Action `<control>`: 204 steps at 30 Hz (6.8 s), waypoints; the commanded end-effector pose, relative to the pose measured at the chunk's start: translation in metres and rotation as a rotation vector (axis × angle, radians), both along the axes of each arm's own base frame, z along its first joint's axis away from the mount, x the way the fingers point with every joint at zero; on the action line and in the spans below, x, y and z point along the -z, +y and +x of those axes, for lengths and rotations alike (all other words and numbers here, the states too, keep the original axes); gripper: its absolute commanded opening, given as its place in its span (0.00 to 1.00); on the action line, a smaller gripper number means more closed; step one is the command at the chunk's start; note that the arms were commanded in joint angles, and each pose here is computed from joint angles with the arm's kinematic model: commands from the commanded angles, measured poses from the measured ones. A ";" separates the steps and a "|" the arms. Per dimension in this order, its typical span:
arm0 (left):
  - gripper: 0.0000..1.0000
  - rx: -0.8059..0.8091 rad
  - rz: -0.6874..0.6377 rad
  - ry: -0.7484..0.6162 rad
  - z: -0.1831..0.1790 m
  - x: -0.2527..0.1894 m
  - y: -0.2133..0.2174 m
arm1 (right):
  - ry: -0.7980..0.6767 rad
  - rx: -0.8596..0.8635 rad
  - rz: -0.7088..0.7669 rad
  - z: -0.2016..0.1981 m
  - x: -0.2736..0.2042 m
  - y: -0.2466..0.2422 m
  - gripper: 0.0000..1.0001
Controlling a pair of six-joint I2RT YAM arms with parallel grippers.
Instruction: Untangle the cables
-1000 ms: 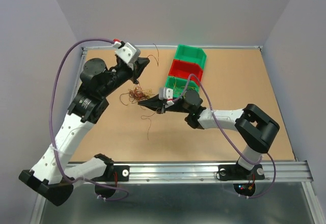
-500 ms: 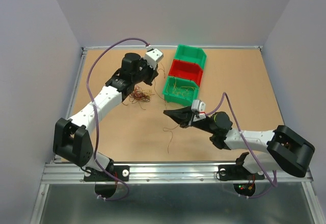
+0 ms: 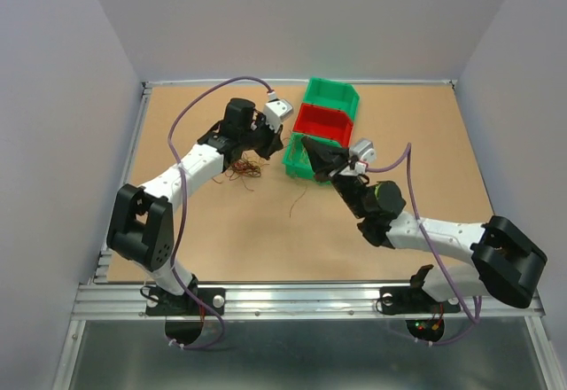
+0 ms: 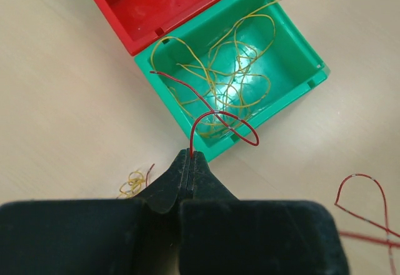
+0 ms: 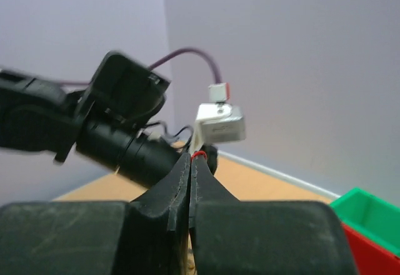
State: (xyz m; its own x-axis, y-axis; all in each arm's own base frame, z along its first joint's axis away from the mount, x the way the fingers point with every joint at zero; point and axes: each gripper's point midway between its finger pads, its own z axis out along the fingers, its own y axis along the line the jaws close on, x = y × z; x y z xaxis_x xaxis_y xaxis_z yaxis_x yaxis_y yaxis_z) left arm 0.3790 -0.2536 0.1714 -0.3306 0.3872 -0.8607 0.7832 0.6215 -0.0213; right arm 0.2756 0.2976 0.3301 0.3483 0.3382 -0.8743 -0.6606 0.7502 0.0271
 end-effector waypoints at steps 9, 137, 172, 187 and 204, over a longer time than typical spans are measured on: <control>0.06 0.049 -0.091 -0.101 0.009 -0.027 -0.019 | 0.075 0.168 0.063 0.076 -0.083 -0.023 0.01; 0.99 -0.269 0.209 -0.206 0.004 0.019 0.102 | 0.753 -0.221 -0.533 0.170 0.167 -0.008 0.79; 0.98 -0.316 0.252 -0.160 0.018 0.034 0.118 | 0.878 -0.257 -0.850 0.188 0.276 0.011 0.01; 0.98 -0.333 0.274 -0.162 0.022 0.036 0.123 | 0.691 -0.182 -0.714 0.209 0.170 0.019 0.29; 0.98 -0.296 0.285 -0.158 0.015 0.040 0.122 | 0.641 -0.106 -0.639 0.193 0.129 0.006 0.70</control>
